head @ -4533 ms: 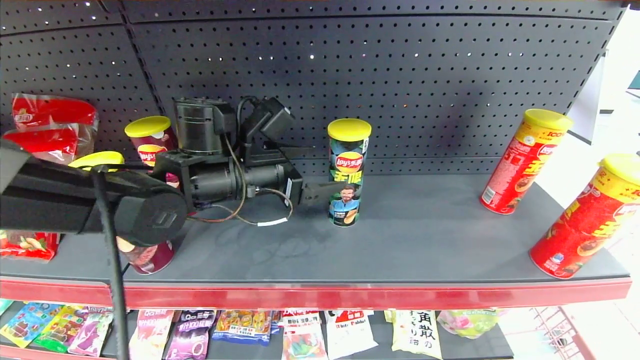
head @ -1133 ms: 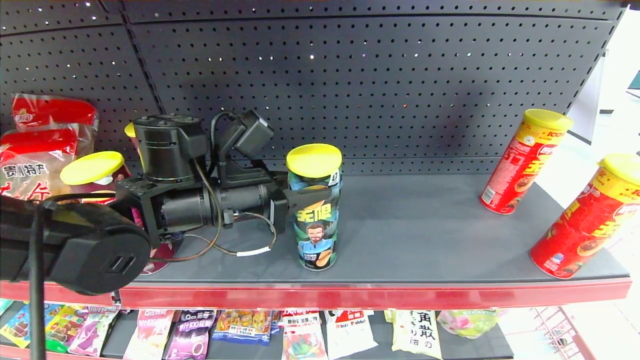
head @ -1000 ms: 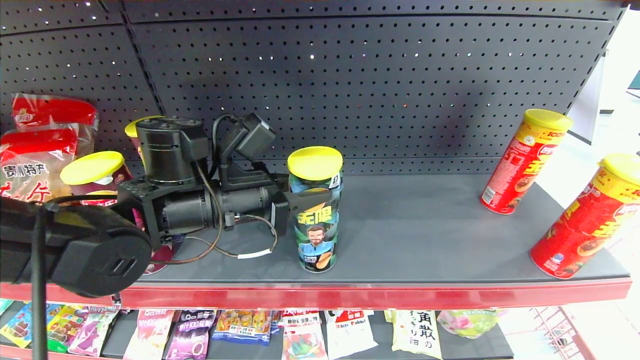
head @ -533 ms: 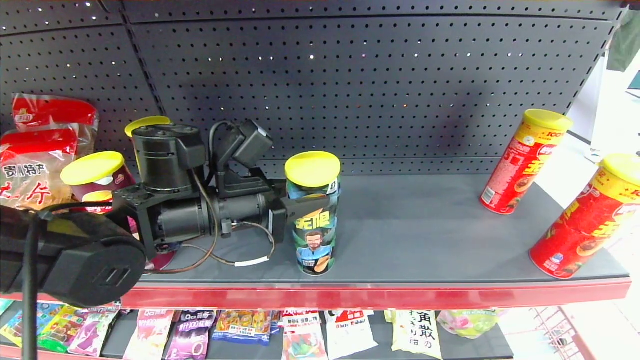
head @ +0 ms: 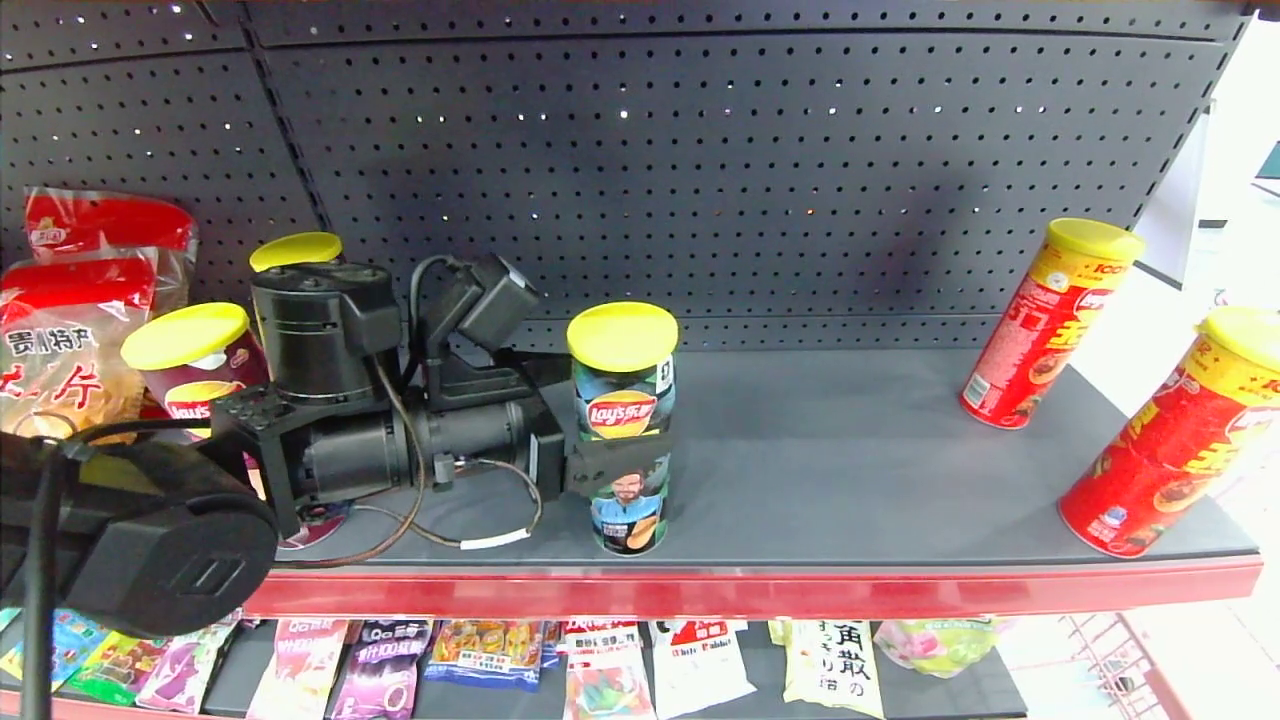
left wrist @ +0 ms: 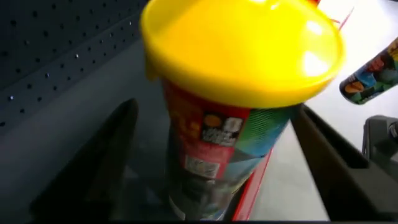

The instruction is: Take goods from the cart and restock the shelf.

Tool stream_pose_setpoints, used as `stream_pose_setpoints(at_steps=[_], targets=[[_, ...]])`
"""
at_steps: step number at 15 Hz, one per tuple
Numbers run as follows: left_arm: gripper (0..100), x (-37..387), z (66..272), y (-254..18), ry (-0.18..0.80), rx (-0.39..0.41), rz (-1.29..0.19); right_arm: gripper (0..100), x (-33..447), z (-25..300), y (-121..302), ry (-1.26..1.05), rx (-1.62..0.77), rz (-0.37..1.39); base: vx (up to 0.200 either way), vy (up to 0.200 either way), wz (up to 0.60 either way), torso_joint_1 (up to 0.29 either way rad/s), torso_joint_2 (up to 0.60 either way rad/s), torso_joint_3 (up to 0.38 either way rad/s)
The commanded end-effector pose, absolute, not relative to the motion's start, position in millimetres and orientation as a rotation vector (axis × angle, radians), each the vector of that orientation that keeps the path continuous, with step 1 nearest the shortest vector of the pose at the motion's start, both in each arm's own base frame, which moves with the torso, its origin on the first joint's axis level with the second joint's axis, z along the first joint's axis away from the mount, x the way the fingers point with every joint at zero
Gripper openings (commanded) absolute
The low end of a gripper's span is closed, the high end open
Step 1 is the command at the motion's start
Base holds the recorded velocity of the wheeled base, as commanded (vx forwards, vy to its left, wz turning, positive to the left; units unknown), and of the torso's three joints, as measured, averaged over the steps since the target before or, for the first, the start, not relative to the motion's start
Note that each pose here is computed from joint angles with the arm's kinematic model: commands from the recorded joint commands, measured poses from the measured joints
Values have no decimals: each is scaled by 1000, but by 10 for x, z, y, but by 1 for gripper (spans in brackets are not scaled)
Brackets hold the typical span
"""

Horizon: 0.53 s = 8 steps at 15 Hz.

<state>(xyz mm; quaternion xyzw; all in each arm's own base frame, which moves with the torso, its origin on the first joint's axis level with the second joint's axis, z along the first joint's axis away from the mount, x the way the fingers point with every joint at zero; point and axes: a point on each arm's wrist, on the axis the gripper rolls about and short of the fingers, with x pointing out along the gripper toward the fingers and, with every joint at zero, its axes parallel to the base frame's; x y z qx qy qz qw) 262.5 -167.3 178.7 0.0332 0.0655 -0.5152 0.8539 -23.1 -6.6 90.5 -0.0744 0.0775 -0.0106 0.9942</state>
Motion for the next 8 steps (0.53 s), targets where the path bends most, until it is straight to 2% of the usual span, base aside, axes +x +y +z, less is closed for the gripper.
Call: stream_pose_setpoints(at_steps=[1,5,8], targets=[[100,2599,1800,-1656,129,70,-1082,0,-229,906,-66,157,-150,-21,0,0,0,0,0,0],[100,2379,1714,-1429,177,67,-1052,0,-229,906,-66,157,-150,-21,0,0,0,0,0,0],[100,2281,1732,-1188,162,59,-992,0,-230,904,-66,158,-151,-21,0,0,0,0,0,0]])
